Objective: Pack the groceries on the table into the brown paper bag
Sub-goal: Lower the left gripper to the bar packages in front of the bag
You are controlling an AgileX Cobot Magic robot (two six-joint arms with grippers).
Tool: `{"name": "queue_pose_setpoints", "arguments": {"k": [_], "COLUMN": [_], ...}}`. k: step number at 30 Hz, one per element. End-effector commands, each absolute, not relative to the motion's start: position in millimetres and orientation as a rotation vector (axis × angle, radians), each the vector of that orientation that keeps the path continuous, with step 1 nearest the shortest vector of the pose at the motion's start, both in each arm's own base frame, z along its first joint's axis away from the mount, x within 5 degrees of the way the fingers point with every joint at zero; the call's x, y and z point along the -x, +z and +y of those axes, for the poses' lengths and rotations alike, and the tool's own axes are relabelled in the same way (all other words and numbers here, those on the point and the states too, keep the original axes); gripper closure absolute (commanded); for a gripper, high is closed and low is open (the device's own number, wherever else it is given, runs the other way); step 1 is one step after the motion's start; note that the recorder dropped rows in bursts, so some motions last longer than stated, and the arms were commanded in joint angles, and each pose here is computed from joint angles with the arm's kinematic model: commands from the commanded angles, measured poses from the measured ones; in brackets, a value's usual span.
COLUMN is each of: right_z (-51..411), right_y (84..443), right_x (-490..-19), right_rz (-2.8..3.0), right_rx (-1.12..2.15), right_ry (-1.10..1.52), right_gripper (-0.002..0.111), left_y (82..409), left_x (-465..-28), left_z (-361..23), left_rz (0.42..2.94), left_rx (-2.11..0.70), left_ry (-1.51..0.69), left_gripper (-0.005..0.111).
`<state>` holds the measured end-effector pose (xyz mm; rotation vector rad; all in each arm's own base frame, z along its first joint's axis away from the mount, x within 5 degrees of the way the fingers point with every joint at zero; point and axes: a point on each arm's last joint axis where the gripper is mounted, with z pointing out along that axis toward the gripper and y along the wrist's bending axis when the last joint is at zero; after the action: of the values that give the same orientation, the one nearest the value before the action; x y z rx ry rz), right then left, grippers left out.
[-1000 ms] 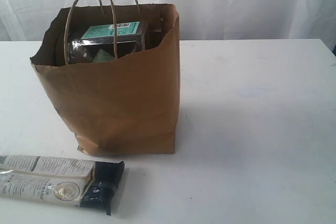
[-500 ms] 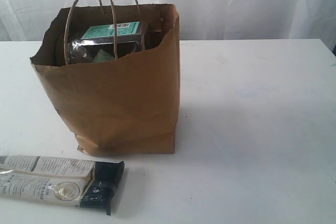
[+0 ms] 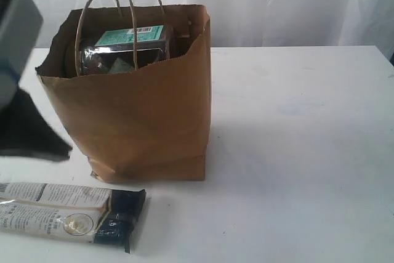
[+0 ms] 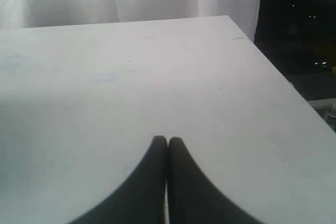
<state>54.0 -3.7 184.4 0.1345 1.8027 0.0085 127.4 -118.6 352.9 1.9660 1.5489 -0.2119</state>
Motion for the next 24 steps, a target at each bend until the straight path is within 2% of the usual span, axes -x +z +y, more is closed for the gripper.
{"name": "queue_pose_setpoints", "arguments": {"k": [1, 3, 6, 9, 10, 12, 13, 15, 18, 24], "right_z": [-3.8, -3.8, -3.8, -3.8, -3.8, -3.8, -3.8, -3.8, -3.8, -3.8], "right_y": [184.8, 184.8, 184.8, 184.8, 184.8, 184.8, 184.8, 184.8, 184.8, 184.8], "right_x": [-54.0, -54.0, -54.0, -54.0, -54.0, -54.0, -54.0, -54.0, -54.0, -54.0], "right_rz": [1.792, 1.792, 1.792, 1.792, 1.792, 1.792, 1.792, 1.792, 1.792, 1.792], "right_rx": [-0.138, -0.138, -0.138, -0.138, -0.138, -0.138, -0.138, -0.138, -0.138, -0.138], "right_ry": [0.010, 0.010, 0.010, 0.010, 0.010, 0.010, 0.010, 0.010, 0.010, 0.010], "right_gripper": [0.108, 0.108, 0.108, 0.108, 0.108, 0.108, 0.108, 0.108, 0.108, 0.108], "left_y": [299.6, 279.2, 253.8, 233.7, 229.2, 226.4, 227.2, 227.5, 222.5, 201.5], "left_x": [-117.9, -116.7, -118.4, -120.5, -123.2, -127.1, -129.5, -129.0, -125.6, -142.0], "left_z": [-111.6, -106.9, -103.6, -106.4, -108.8, -111.7, -113.7, -115.7, -117.0, -125.5], "left_rz": [1.423, 1.388, 1.403, 1.461, 1.477, 1.505, 1.529, 1.576, 1.573, 1.736], "left_rx": [-2.271, -2.350, -2.334, -2.208, -2.121, -1.989, -1.908, -1.836, -1.900, -1.886], "left_ry": [-0.202, -0.160, -0.094, -0.095, -0.087, -0.081, -0.091, -0.145, -0.198, -0.240], "left_gripper": [0.105, 0.097, 0.076, 0.042, 0.027, 0.007, 0.001, 0.002, 0.002, 0.002]}}
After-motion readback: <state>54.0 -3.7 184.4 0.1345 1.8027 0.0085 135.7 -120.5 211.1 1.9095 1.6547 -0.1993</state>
